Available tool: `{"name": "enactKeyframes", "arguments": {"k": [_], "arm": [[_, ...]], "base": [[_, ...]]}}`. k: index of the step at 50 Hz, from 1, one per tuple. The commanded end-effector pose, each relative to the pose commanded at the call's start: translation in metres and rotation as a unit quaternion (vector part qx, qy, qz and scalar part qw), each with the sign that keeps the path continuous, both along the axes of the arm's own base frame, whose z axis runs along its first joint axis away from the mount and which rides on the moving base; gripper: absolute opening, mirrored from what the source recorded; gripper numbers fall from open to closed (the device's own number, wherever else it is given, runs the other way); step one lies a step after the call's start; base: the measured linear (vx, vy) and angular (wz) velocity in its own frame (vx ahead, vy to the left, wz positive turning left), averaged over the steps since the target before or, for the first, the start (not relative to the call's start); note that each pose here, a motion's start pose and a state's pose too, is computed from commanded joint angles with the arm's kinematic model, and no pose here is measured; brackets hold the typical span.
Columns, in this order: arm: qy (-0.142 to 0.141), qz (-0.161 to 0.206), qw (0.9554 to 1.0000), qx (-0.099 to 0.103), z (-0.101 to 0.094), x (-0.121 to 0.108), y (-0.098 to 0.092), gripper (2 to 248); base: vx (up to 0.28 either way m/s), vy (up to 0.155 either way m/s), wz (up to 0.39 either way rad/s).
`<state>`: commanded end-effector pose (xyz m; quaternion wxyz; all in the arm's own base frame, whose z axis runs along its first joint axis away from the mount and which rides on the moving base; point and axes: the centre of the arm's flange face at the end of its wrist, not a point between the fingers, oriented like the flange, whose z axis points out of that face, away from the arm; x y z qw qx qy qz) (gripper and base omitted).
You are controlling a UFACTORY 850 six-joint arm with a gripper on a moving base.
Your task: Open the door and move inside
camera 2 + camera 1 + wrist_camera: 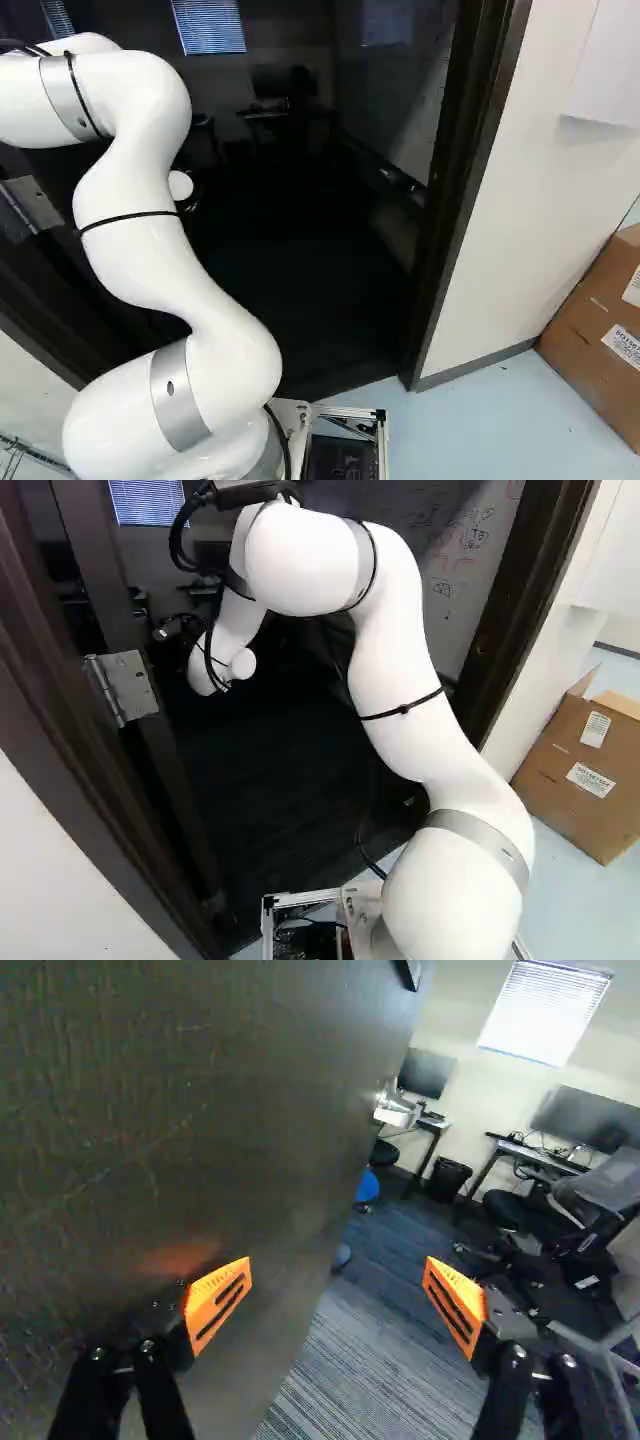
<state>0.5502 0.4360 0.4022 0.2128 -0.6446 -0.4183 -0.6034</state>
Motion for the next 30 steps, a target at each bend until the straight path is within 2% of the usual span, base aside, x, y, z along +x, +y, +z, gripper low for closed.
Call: {"name": "enactKeyframes", "arguments": {"k": [22, 30], "arm": [[-0.011, 0.032, 0.9994, -0.003, -0.003, -0.008, 0.032, 247], [-0.012, 0.035, 0.9993, -0.003, -0.004, -0.009, 0.036, 247]], "base": [[0.000, 0.000, 0.000], [0.000, 0.000, 0.000]]}}
